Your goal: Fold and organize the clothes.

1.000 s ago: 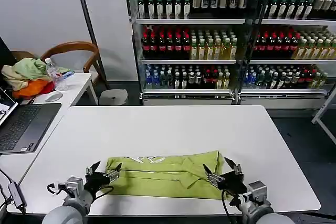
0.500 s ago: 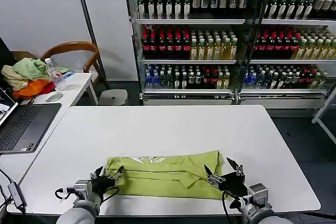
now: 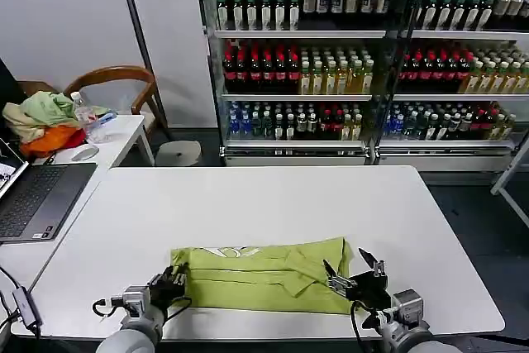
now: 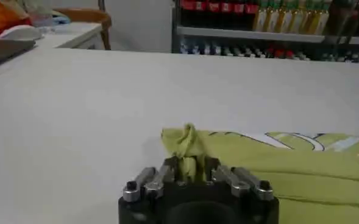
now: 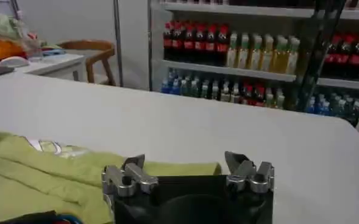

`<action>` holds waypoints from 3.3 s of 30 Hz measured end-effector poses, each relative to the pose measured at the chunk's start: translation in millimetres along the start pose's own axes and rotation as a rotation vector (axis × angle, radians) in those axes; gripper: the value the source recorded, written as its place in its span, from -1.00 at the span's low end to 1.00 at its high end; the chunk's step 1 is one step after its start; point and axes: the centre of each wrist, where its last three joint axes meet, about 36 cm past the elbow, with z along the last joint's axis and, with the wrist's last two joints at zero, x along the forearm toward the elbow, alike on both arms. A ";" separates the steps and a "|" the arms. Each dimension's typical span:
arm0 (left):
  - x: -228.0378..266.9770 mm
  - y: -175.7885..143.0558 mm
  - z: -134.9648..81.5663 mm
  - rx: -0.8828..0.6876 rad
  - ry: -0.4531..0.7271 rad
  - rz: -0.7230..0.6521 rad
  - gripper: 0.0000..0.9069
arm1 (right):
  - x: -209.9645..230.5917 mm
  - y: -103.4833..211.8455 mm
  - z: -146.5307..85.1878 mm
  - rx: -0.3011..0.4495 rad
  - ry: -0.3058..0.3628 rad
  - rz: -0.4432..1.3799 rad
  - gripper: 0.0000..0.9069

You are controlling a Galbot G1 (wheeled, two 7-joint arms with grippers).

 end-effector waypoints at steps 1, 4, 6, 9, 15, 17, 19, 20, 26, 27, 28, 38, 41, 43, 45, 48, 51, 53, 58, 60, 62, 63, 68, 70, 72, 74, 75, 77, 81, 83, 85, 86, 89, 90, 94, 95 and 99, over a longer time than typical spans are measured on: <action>-0.3 -0.1 0.1 0.000 0.000 0.001 -0.89 | 0.2 0.1 0.2 0.000 0.001 0.000 1.00; -1.2 0.1 -0.6 -0.004 -0.001 -0.006 -0.89 | 0.2 -0.2 0.1 0.003 0.001 0.001 1.00; -0.8 1.1 -2.1 -0.019 -0.006 -0.016 -0.89 | 0.1 -1.1 -0.7 0.006 -0.002 0.003 1.00; 1.0 5.2 -6.5 -0.033 -0.017 -0.031 -0.89 | -1.1 -2.4 -1.2 0.009 -0.004 0.006 1.00; 8.2 23.2 -19.6 -0.060 -0.035 -0.075 -0.91 | -3.9 -5.0 -1.4 0.020 -0.005 0.008 1.00; 9.9 34.1 -24.3 -0.067 -0.034 -0.098 -0.91 | -4.7 -5.8 -2.0 0.022 -0.008 0.009 1.00; 11.7 46.1 -29.7 -0.073 -0.035 -0.124 -0.91 | -5.0 -6.3 -2.6 0.024 -0.011 0.010 1.00; 13.0 53.4 -32.9 -0.077 -0.036 -0.141 -0.91 | -5.1 -6.5 -2.8 0.024 -0.013 0.010 1.00; 20.8 104.3 -56.2 -0.104 -0.052 -0.259 -0.91 | -4.9 -6.7 -3.4 0.018 -0.022 0.013 1.00; 23.2 111.7 -60.3 -0.106 -0.057 -0.274 -0.91 | -5.0 -6.7 -3.5 0.018 -0.022 0.014 1.00; 25.7 118.2 -64.4 -0.109 -0.062 -0.288 -0.91 | -5.0 -6.7 -3.7 0.019 -0.023 0.014 1.00; 51.5 103.0 -91.8 -0.087 -0.137 -0.196 -0.89 | 0.1 -8.8 -5.4 0.028 -0.027 0.029 1.00; 55.8 80.4 -90.8 -0.079 -0.148 -0.119 -0.89 | 3.6 -10.2 -6.0 0.032 -0.025 0.038 1.00; 58.0 65.5 -88.4 -0.073 -0.150 -0.072 -0.89 | 5.2 -12.0 -5.1 0.036 -0.021 0.047 1.00; 60.3 49.2 -84.6 -0.070 -0.151 -0.024 -0.89 | 6.0 -13.2 -4.4 0.039 -0.018 0.054 1.00; 60.9 27.9 -78.6 -0.071 -0.151 0.033 -0.89 | 6.8 -14.0 -3.1 0.042 -0.013 0.061 1.00; 59.6 9.1 -72.9 -0.065 -0.150 0.090 -0.89 | 7.4 -14.7 -2.3 0.045 -0.011 0.069 1.00; 57.4 -2.0 -69.8 -0.060 -0.154 0.125 -0.89 | 8.2 -15.6 -1.7 0.047 -0.008 0.074 1.00; 44.3 -22.3 -61.7 -0.064 -0.168 0.178 -0.89 | 11.5 -17.6 -2.2 0.054 -0.006 0.084 1.00; 37.4 -28.9 -59.6 -0.064 -0.169 0.195 -0.89 | 12.3 -18.8 -1.7 0.054 -0.004 0.089 1.00; 31.9 -34.3 -57.8 -0.070 -0.168 0.207 -0.89 | 13.1 -20.1 -1.4 0.055 -0.003 0.094 1.00; 30.2 -36.8 -56.7 -0.074 -0.165 0.214 -0.89 | 13.3 -20.8 -1.4 0.056 -0.002 0.097 1.00; 20.3 -49.4 -50.6 -0.091 -0.159 0.235 1.00 | 13.0 -20.8 -1.3 0.053 -0.003 0.099 1.00; 16.6 -53.8 -48.5 -0.091 -0.160 0.244 1.00 | 12.3 -20.2 -1.1 0.051 -0.004 0.098 1.00; 12.8 -57.9 -46.4 -0.089 -0.167 0.257 1.00 | 11.7 -19.7 -0.6 0.049 -0.003 0.096 1.00; 9.9 -60.8 -44.4 -0.083 -0.178 0.269 1.00 | 11.3 -18.8 -0.5 0.049 -0.003 0.094 1.00; 9.4 -61.7 -43.6 -0.080 -0.185 0.277 1.00 | 11.1 -18.6 -0.3 0.049 -0.003 0.092 1.00; 9.4 -62.5 -43.0 -0.075 -0.204 0.290 1.00 | 10.4 -18.4 -0.1 0.050 -0.002 0.090 1.00; 15.7 -62.4 -44.8 -0.067 -0.241 0.310 1.00 | 8.3 -18.0 0.5 0.051 -0.002 0.085 1.00; 20.6 -58.3 -48.6 -0.066 -0.261 0.305 1.00 | 7.0 -17.7 0.6 0.053 -0.003 0.081 1.00; 23.2 -51.2 -51.1 -0.070 -0.270 0.285 1.00 | 6.2 -17.3 0.4 0.055 -0.005 0.077 1.00; 23.9 -45.9 -51.5 -0.073 -0.270 0.265 1.00 | 5.7 -17.1 0.3 0.055 -0.007 0.075 1.00; 24.1 -29.2 -51.0 -0.082 -0.257 0.202 1.00 | 4.4 -16.8 -0.1 0.057 -0.010 0.069 1.00; 23.3 -23.4 -49.6 -0.084 -0.247 0.179 1.00 | 4.1 -16.7 -0.1 0.058 -0.010 0.068 1.00; 15.8 -3.5 -42.3 -0.076 -0.196 0.096 1.00 | 3.6 -16.4 0.2 0.060 -0.011 0.065 1.00; 13.1 0.9 -39.5 -0.072 -0.178 0.080 1.00 | 3.7 -16.4 0.3 0.061 -0.011 0.064 1.00; 5.8 12.4 -29.1 -0.052 -0.127 0.038 1.00 | 4.6 -17.1 0.4 0.061 -0.011 0.067 1.00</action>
